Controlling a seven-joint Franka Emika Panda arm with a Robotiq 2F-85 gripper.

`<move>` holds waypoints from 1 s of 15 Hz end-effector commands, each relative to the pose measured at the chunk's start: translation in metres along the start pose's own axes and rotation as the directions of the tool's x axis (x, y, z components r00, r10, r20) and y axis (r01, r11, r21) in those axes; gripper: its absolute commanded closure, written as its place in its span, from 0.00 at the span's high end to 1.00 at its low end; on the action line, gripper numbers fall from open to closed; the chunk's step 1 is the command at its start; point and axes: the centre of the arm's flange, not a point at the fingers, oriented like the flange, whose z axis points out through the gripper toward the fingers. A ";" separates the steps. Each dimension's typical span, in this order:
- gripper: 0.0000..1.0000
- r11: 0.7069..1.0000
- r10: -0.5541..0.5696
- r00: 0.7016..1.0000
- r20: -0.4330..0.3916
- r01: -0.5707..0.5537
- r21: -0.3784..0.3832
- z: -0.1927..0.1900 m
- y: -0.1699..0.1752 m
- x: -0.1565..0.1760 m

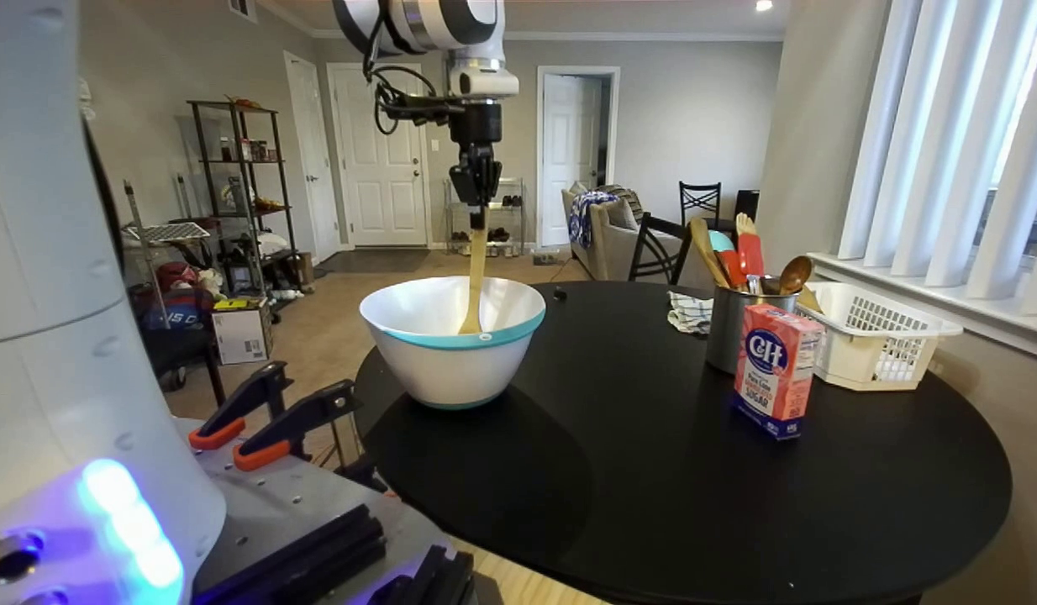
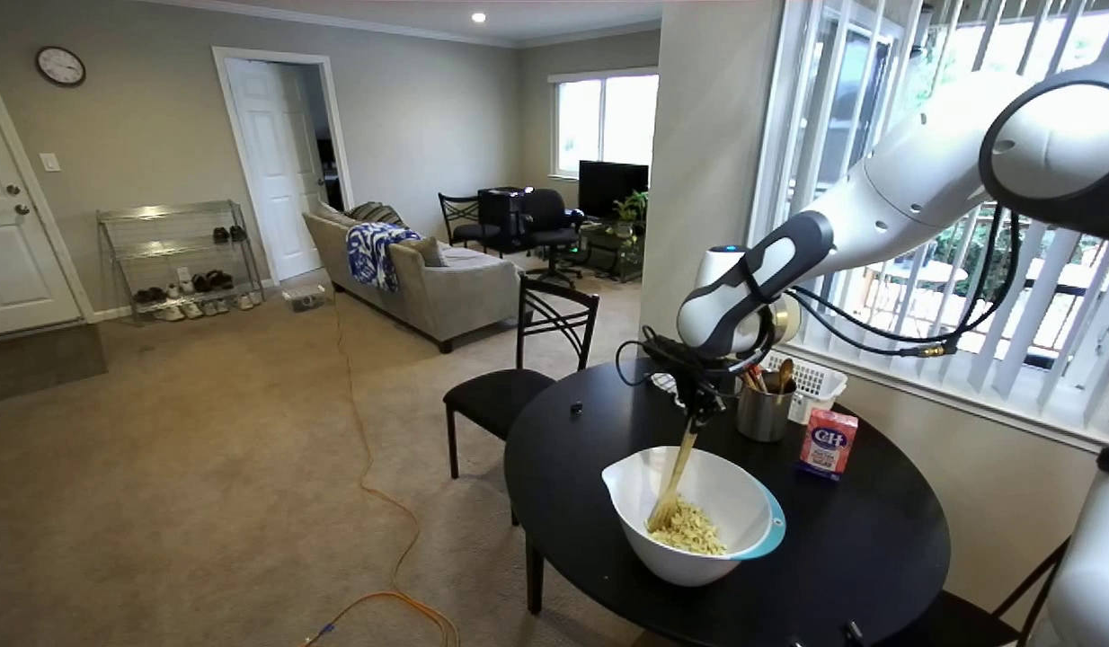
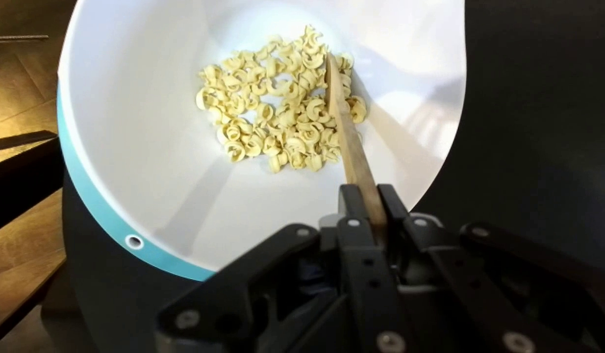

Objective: Stir the contents in the white bowl.

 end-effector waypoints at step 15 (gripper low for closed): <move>0.06 0.977 -0.168 0.966 -0.197 0.136 -0.165 0.001 0.040 0.026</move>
